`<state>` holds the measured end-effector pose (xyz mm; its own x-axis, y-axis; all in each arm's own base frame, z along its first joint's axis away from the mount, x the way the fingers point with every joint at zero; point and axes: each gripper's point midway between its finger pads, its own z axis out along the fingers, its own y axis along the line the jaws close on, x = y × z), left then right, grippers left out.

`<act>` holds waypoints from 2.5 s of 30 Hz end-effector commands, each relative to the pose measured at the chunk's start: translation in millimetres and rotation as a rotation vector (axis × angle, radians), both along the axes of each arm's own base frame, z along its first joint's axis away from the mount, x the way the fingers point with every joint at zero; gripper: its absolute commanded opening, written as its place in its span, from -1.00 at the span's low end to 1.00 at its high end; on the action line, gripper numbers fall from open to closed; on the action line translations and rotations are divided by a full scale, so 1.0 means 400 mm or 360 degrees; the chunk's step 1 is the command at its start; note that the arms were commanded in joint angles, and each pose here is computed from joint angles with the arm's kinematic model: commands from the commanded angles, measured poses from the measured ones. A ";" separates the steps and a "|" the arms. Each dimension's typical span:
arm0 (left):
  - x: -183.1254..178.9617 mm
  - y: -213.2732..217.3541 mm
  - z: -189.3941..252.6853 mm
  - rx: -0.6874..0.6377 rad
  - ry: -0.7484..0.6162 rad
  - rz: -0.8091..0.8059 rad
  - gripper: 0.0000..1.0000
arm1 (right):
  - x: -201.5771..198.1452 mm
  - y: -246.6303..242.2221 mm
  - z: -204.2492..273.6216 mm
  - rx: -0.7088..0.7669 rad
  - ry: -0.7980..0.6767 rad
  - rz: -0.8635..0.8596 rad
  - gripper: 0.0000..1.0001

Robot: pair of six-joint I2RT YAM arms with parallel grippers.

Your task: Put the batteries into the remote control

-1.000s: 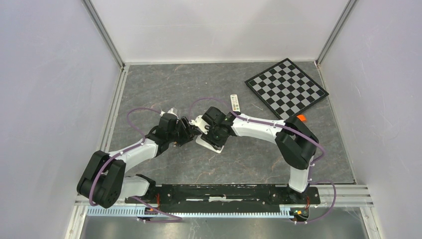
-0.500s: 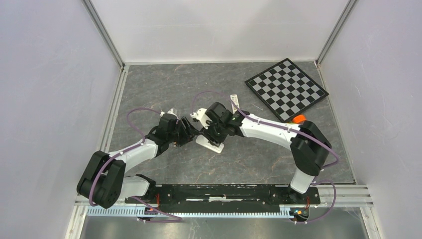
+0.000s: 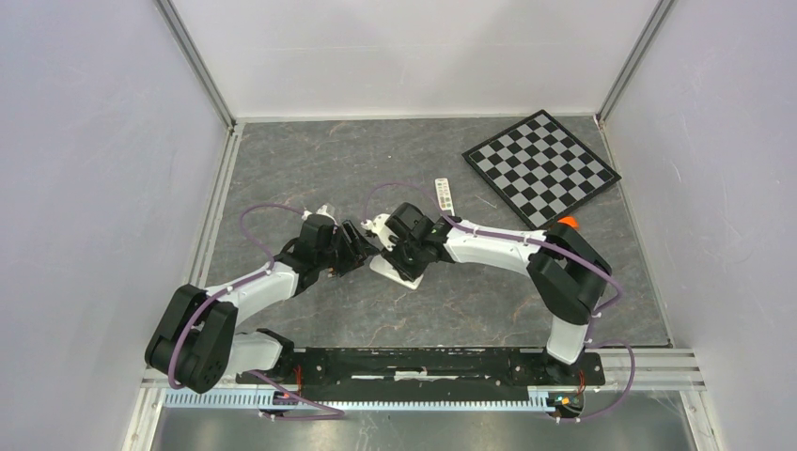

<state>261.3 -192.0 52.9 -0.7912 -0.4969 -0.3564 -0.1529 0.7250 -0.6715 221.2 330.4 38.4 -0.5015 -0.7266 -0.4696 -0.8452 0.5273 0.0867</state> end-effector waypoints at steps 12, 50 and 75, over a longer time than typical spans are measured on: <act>0.019 0.001 0.037 0.0009 -0.0112 -0.0034 0.34 | 0.031 0.030 0.067 0.0181 -0.0145 -0.0051 -0.31; 0.008 0.207 0.112 0.0432 -0.0261 0.0392 0.96 | 0.087 -0.110 0.047 -0.0001 -0.0580 -0.0394 -0.32; 0.010 0.194 0.118 0.0423 -0.0266 0.0342 0.97 | 0.110 -0.575 -0.050 -0.0115 -0.0405 -0.1548 0.04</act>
<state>257.6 -113.8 85.8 -0.6121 -0.5416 -0.5762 -0.2632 0.8266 -0.4974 260.4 94.1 19.9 -0.7824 -0.1406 -0.6066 -0.0583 0.9864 -0.1534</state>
